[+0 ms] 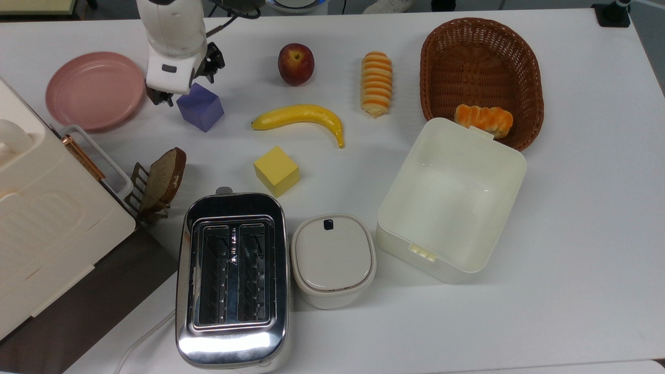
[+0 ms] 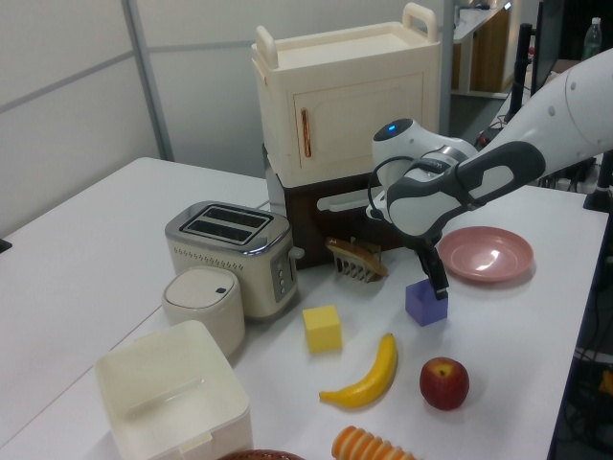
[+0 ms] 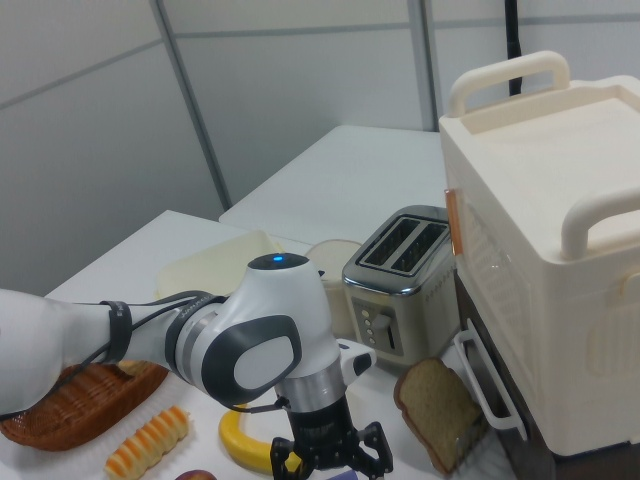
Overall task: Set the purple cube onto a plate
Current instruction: 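Close the gripper on the purple cube and lift it, then carry the purple cube over the pink plate and lower it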
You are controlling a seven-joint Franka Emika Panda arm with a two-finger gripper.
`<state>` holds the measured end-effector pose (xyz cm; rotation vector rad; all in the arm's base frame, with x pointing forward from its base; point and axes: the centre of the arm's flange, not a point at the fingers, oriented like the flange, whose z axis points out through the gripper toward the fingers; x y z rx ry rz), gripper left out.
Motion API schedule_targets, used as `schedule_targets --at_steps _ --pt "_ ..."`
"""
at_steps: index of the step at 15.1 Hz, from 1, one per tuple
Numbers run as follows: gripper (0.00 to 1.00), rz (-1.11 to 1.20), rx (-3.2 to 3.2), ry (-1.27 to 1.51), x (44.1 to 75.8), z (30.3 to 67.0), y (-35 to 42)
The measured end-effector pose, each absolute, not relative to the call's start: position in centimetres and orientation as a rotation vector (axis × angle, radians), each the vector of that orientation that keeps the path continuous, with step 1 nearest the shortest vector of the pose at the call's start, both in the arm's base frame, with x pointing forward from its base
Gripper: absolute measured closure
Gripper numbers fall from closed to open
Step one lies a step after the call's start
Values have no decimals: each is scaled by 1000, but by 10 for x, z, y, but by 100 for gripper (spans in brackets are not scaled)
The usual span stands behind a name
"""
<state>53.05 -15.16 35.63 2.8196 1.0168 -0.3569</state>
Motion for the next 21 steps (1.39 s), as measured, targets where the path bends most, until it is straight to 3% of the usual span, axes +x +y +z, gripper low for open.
schedule_targets --at_steps 2,5,8,12,17,21 --pt "1 -375 2814 1028 531 350 -149" --pt "15 -392 2799 1059 535 341 -138" --pt "44 -379 2795 1060 537 343 -138" --pt "45 -360 2800 1027 539 350 -143" --pt "45 -293 2820 893 542 385 -181" --pt "45 -292 2848 781 518 400 -248"
